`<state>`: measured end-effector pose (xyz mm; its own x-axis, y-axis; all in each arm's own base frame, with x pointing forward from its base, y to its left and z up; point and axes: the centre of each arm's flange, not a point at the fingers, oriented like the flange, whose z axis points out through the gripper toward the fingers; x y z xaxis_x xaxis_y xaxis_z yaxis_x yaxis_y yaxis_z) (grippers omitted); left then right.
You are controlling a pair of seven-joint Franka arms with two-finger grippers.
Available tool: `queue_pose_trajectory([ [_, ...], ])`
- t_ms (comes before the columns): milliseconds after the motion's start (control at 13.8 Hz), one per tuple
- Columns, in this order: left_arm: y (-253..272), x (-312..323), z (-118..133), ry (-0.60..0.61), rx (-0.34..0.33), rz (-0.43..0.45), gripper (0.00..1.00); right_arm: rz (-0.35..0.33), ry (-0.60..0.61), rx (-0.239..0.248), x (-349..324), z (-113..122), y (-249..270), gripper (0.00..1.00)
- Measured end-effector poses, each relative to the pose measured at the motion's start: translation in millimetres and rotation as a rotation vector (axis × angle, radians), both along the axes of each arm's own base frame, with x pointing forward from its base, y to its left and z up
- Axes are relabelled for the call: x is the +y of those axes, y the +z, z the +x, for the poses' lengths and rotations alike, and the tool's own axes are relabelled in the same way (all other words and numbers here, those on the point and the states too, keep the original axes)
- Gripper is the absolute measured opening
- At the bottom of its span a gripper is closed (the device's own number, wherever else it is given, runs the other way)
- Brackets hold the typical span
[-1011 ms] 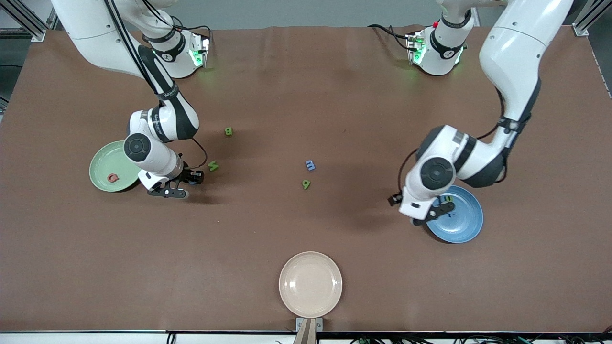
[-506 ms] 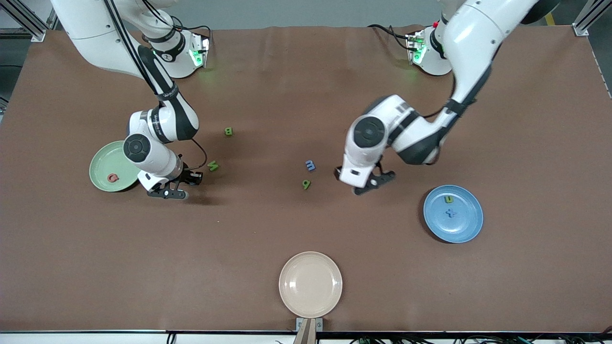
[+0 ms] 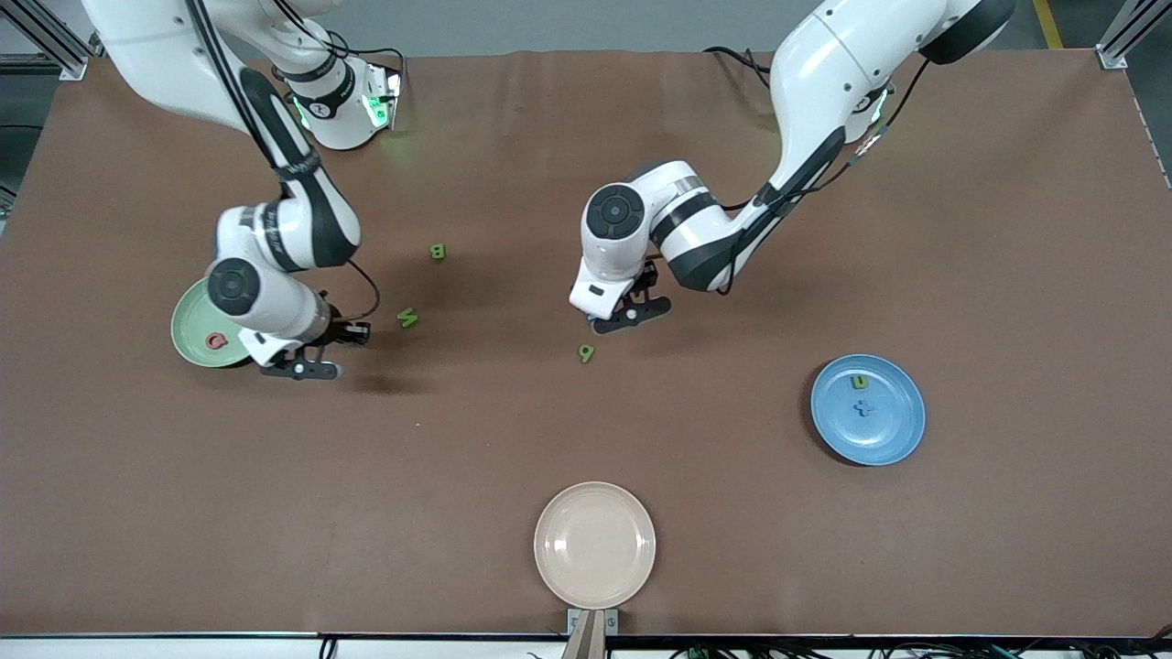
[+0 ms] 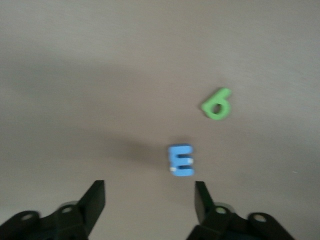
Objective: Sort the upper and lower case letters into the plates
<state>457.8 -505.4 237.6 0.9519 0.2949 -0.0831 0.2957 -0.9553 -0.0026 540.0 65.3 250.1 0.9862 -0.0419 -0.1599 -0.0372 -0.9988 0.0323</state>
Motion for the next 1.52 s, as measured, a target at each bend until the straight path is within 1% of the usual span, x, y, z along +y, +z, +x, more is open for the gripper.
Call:
queue_pose_trajectory([
  [72,-7,-5,-1,0.001,-0.005,-0.004,0.77,-0.005,0.019,0.004,-28,0,24,0.35],
  [144,-13,-7,-1,-0.001,-0.008,-0.001,0.73,0.002,0.038,0.002,-60,-2,42,0.35],
  [217,-21,-8,-1,-0.001,-0.011,0.003,0.72,0.015,0.061,-0.002,-97,-6,51,0.35],
  [361,-35,-9,-1,-0.002,-0.013,0.008,0.67,0.040,0.091,0.004,-167,-21,46,0.35],
  [433,-40,-9,-2,-0.001,-0.010,0.010,0.67,0.048,0.094,0.000,-191,-30,37,0.35],
  [506,-44,-9,-2,0.005,-0.008,0.010,0.64,0.051,0.096,-0.009,-207,-39,27,0.35],
  [578,-46,-10,0,0.017,-0.007,0.008,0.64,0.052,0.099,-0.017,-216,-46,16,0.35],
  [650,-48,-10,3,0.026,-0.007,0.005,0.61,0.052,0.102,-0.021,-220,-52,5,0.35],
  [939,-56,-16,9,0.040,-0.003,-0.008,0.60,0.054,0.100,-0.020,-225,-59,-37,0.35],
  [1084,-63,-16,10,0.043,0.002,-0.003,0.56,0.048,0.097,-0.041,-225,-68,-56,0.35],
  [1156,-65,-15,11,0.045,0.002,-0.001,0.56,0.049,0.097,-0.042,-224,-73,-63,0.35],
  [1228,-64,-15,12,0.046,-0.001,-0.005,0.50,0.051,0.097,-0.038,-223,-77,-68,0.35],
  [1300,-63,-16,13,0.048,-0.003,-0.007,0.39,0.053,0.098,-0.032,-221,-80,-71,0.35],
  [1372,-63,-15,15,0.053,-0.005,-0.006,0.38,0.054,0.098,-0.031,-221,-81,-73,0.35],
  [1445,-62,-13,18,0.057,-0.006,-0.006,0.30,0.054,0.098,-0.031,-221,-81,-72,0.35],
  [1517,-62,-12,20,0.060,-0.008,-0.007,0.27,0.054,0.098,-0.030,-221,-81,-72,0.36],
])
